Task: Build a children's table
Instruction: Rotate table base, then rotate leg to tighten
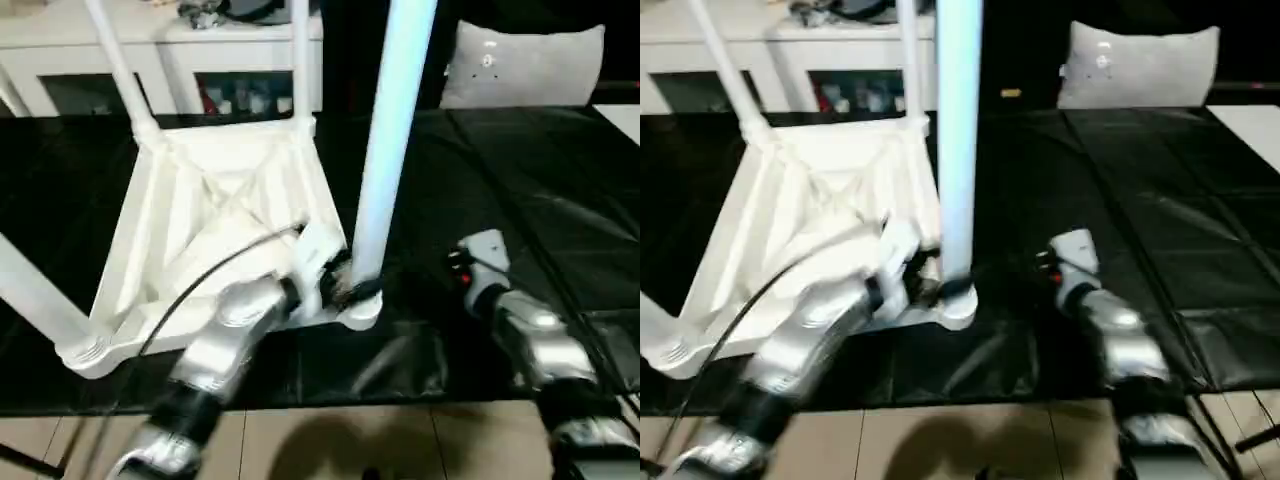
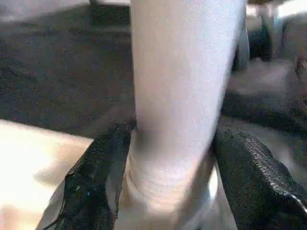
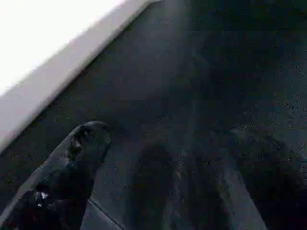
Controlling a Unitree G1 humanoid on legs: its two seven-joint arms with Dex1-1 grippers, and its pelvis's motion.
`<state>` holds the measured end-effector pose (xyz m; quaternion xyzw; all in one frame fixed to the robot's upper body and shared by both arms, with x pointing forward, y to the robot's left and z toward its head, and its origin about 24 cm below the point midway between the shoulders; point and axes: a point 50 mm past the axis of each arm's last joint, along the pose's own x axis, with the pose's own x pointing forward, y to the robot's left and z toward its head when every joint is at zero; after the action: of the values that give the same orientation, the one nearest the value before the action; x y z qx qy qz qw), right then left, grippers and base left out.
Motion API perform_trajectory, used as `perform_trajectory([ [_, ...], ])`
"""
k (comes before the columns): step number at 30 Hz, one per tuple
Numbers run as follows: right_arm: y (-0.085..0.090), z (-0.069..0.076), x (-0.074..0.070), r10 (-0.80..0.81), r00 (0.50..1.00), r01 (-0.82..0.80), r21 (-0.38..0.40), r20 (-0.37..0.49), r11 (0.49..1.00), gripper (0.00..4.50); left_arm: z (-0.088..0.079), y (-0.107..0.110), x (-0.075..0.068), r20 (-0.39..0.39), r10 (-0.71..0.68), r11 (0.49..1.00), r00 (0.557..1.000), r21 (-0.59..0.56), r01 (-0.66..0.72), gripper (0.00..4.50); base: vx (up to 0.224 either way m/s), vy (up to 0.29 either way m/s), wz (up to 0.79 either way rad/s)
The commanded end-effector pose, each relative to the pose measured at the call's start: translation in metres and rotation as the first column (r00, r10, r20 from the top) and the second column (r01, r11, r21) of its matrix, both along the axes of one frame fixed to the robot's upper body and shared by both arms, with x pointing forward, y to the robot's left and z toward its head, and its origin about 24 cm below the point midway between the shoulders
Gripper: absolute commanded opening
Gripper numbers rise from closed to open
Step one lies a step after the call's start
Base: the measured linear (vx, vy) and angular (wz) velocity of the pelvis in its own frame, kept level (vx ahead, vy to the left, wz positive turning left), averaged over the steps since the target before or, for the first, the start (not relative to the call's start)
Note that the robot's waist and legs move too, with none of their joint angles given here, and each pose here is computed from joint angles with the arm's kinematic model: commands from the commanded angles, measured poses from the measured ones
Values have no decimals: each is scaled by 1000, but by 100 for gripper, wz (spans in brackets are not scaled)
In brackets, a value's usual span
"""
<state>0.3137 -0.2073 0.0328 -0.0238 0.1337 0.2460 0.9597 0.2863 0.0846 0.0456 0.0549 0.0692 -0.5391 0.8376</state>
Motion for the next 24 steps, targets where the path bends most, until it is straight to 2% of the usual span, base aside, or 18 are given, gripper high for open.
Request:
perform_trajectory([
  [1, 6, 10, -4, 105, 994, -106, 18, 31, 994, 450, -4, 10, 0, -27, -46, 997, 999, 53, 48, 293, 0, 0, 0],
  [2, 7, 11, -6, 129, 991, -130, 17, 33, 991, 450, -5, 13, 0, -41, -55, 997, 998, 60, 57, 277, 0, 0, 0],
  [3, 8, 15, -12, 202, 979, -202, 8, 40, 979, 450, -6, 22, 4, -52, -53, 994, 997, 95, 57, 277, 0, 0, 0],
  [5, 8, 19, -15, 244, 969, -244, 1, 44, 970, 450, -6, 30, 9, -56, -50, 991, 997, 125, 56, 277, 0, 0, 0],
  [6, 8, 21, -18, 275, 960, -275, -3, 43, 961, 450, -6, 35, 11, -59, -50, 986, 997, 156, 59, 248, 0, 0, 0],
  [7, 8, 24, -21, 313, 949, -313, -2, 36, 950, 450, -7, 40, 14, -64, -58, 979, 996, 190, 69, 242, 0, 0, 0],
  [11, 10, 28, -29, 391, 920, -391, 0, 23, 920, 450, -8, 47, 16, -72, -89, 967, 993, 234, 104, 221, 0, 0, 0],
  [16, 11, 33, -37, 467, 884, -467, -21, 6, 884, 450, -8, 53, 20, -96, -131, 950, 987, 274, 153, 175, 0, 0, 0],
  [24, 7, 35, -40, 478, 878, -478, -39, -11, 877, 450, -9, 53, 17, -120, -185, 934, 975, 289, 212, 113, 0, 0, 0],
])
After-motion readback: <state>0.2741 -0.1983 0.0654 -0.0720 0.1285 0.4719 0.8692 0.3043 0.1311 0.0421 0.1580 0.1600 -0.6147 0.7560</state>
